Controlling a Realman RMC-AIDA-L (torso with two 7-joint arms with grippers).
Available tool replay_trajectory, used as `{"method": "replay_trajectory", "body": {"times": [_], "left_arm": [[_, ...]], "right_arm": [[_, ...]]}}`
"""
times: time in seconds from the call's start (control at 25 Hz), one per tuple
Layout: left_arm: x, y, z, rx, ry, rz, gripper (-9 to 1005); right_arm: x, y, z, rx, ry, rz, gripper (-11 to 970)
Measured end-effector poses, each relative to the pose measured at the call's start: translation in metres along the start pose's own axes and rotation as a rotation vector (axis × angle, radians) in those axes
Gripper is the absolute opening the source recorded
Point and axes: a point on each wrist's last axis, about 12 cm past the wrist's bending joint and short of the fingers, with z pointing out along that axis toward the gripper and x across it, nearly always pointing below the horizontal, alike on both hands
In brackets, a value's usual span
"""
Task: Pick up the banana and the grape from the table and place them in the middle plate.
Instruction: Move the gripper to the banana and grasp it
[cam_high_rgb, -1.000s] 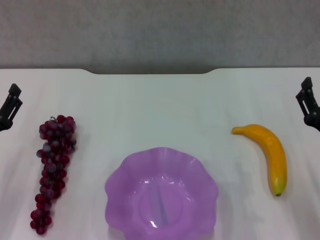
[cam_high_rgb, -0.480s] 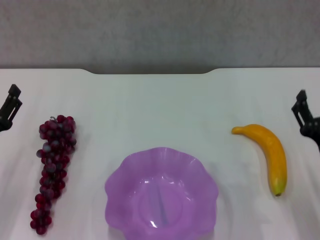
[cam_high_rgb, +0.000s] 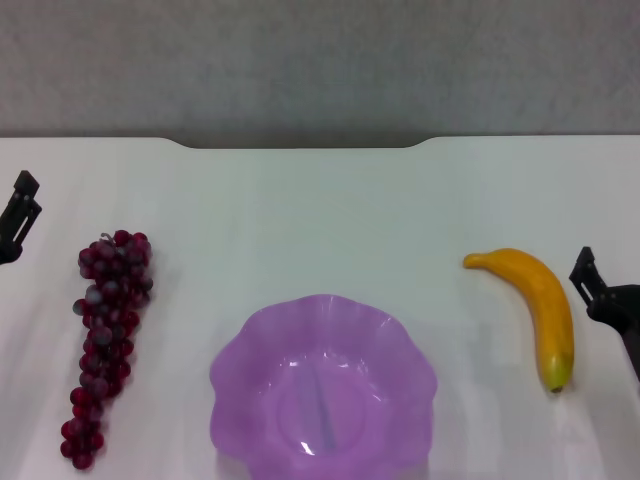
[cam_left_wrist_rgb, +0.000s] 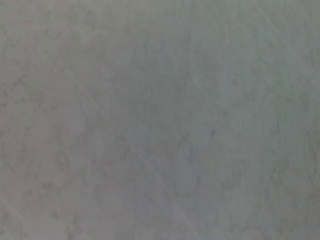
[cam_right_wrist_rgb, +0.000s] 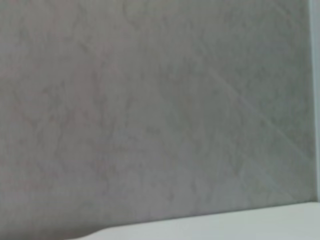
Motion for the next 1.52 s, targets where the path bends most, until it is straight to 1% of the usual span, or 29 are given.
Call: {"method": "replay_trajectory", "body": {"times": [0.56,0.84,1.12,1.52], "left_arm": [[0.0,0.0,0.0,0.001,-0.001,0.0,760],[0.0,0.0,0.0,0.003,0.0,0.0,760],[0.0,-0.002,0.002,0.017,0.002,0.003,760],[0.0,-0.002,0.002,0.017,0.002,0.003,760]], "right_arm": [[0.02,-0.004,0.01,-0.057,0.187,-0.062,878],[0.024,0.003,0.018,-0.115,0.264,-0.092,878],[0.027,0.007,0.022,-0.149,0.309,-0.119,877],[0.029,0.004,0.023,-0.152,0.33,-0.142,865]]}}
